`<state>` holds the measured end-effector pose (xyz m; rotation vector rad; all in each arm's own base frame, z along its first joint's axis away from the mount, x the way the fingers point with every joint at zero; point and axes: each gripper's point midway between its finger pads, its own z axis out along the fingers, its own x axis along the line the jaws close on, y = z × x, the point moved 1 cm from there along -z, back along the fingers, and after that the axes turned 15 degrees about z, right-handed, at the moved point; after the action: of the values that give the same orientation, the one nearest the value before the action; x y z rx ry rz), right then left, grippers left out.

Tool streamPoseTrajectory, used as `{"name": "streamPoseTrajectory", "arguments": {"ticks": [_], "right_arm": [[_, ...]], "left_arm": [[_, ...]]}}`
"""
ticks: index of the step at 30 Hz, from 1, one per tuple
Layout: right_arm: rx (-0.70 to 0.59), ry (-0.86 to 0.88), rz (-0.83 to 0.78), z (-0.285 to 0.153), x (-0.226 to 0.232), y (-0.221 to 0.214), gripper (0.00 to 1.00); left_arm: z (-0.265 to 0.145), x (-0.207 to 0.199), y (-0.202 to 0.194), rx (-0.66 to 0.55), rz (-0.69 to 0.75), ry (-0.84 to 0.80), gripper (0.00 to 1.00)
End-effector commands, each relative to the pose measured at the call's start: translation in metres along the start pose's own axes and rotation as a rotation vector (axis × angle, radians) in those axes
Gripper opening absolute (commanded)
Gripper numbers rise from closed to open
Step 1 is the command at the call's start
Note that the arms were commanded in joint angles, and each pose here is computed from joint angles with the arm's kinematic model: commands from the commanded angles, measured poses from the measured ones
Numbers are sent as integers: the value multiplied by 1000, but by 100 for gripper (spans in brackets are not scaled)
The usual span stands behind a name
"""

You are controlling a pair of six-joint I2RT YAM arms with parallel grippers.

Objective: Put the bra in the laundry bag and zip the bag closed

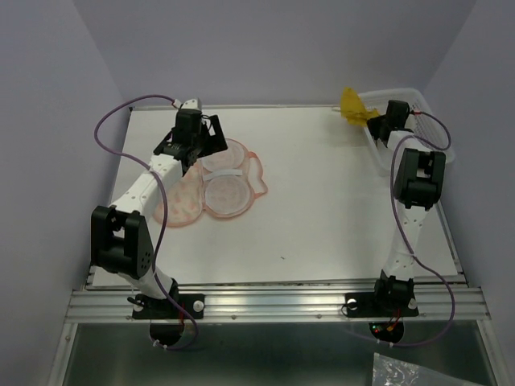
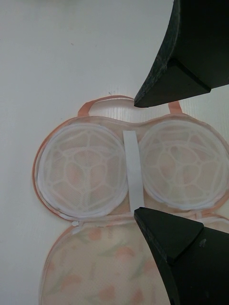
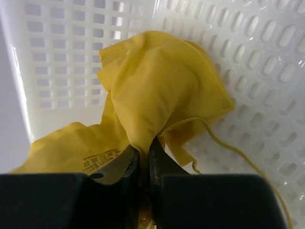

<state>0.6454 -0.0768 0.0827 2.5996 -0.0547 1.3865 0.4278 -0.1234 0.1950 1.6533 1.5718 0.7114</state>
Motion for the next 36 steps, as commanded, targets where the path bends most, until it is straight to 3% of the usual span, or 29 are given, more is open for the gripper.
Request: {"name": "streamPoseTrajectory", "arguments": {"ticks": [1, 11, 20, 21, 24, 25, 26, 27, 29, 30, 36], "right_arm": [[-66, 142, -8, -20, 39, 16, 8], [-226, 369, -181, -97, 104, 48, 1], [-236, 638, -496, -187, 156, -8, 1], [-200, 674, -534, -192, 160, -16, 1], [79, 842, -708, -217, 170, -83, 1], [225, 871, -777, -227, 161, -111, 2], [271, 931, -871, -243, 168, -138, 3], [381, 884, -940, -248, 149, -160, 4], [393, 868, -1090, -259, 139, -186, 6], [482, 837, -1143, -277, 122, -212, 8], [890, 755, -1129, -342, 46, -253, 11]], "left_arm": [[-19, -5, 30, -89, 12, -5, 99], [-21, -18, 28, -92, 9, -48, 99], [-39, -24, 30, -135, 13, -79, 99], [-41, -24, 29, -137, 11, -78, 99], [-49, -23, 23, -146, -9, -83, 99], [-49, -22, 17, -139, -17, -85, 99], [-55, -22, 18, -152, -23, -88, 99], [-55, -21, 11, -146, -27, -89, 99], [-63, -21, 10, -161, -43, -95, 99], [-61, -19, 3, -153, -45, -92, 99], [-69, -18, -5, -165, -71, -98, 99]]}}
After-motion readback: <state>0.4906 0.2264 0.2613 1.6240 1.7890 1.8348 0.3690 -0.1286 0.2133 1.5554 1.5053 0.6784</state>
